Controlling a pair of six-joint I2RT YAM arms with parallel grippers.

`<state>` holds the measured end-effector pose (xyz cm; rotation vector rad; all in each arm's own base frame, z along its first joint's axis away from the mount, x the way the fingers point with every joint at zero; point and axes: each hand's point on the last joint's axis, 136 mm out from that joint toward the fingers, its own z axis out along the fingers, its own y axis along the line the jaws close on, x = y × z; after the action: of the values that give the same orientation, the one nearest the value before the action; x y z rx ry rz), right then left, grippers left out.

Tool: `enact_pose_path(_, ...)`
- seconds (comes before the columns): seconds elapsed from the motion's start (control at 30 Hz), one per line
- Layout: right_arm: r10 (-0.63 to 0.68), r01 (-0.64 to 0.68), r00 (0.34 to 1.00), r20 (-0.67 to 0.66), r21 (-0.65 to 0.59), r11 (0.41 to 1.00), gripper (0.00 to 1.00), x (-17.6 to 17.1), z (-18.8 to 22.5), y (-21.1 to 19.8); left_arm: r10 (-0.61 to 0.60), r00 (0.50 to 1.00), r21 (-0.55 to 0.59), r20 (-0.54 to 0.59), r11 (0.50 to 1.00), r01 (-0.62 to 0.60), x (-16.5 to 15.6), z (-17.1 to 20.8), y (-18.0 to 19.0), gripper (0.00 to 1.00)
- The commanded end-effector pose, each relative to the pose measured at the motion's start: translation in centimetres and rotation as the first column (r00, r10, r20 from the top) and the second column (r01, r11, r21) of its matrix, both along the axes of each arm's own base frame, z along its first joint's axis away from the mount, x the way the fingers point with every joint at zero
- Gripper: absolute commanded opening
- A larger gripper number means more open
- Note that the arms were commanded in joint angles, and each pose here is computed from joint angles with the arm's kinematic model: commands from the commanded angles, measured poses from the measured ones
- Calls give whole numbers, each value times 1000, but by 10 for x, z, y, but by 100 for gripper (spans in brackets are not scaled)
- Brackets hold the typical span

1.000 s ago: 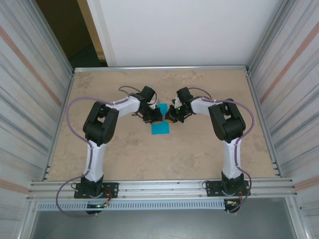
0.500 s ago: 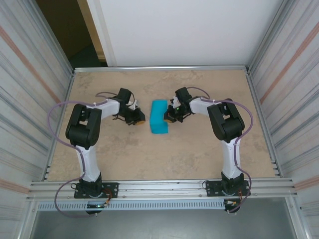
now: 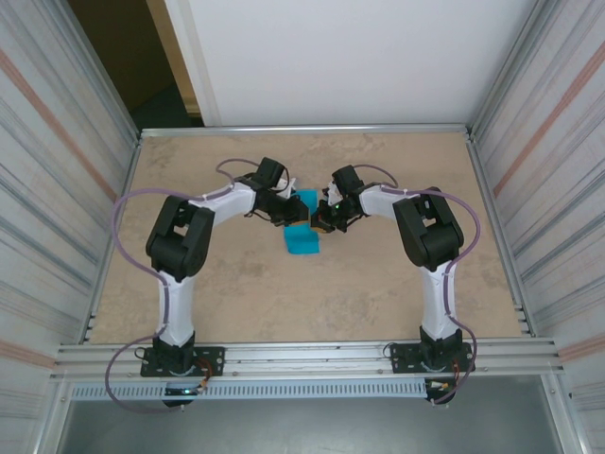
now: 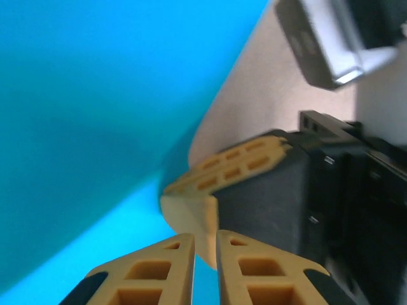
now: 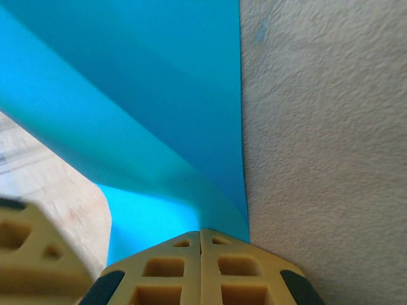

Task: Fold a paper plane with a square sheet of paper (pick it up from the middle)
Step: First fold the square sheet of paper in half at the center of the table.

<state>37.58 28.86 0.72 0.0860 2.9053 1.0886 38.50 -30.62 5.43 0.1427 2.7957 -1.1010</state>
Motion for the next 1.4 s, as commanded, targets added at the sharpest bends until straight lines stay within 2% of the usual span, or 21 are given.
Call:
enact_pose_path(0.0,-70,-53,958,-277,-413,909,0,-78,-106,-81,2,999,12,-35,1000,-2,8,-16,3,17)
enact_pose_path(0.17,-69,-61,957,-283,-424,903,0,-80,-107,-85,30,998,43,-60,999,-28,14,-38,19,17)
enact_pose_path(0.33,-60,-88,953,-298,-461,883,0,-86,-111,-95,100,991,65,-87,993,-95,23,-55,53,17)
enact_pose_path(0.57,-46,-125,948,-314,-501,856,0,-92,-115,-107,196,979,76,-57,979,-191,50,-43,98,17)
enact_pose_path(0.73,-45,-116,951,-305,-490,864,0,-89,-112,-103,175,984,-23,38,984,-174,53,12,80,17)
enact_pose_path(0.87,-46,-115,951,-306,-487,866,0,-89,-112,-102,152,987,-98,60,984,-146,40,29,49,17)
enact_pose_path(0.97,-47,-118,949,-313,-488,865,0,-91,-113,-103,118,992,-111,46,987,-112,30,23,27,17)
enact_pose_path(1.1,-41,-124,948,-315,-486,865,0,-92,-114,-104,91,995,-84,42,993,-87,36,12,15,17)
enact_pose_path(1.13,-40,-123,949,-313,-486,865,0,-91,-113,-104,92,995,-63,27,994,-90,39,-1,16,17)
enact_pose_path(1.37,-41,-125,947,-318,-484,866,0,-93,-114,-106,92,995,17,26,996,-92,63,-28,30,17)
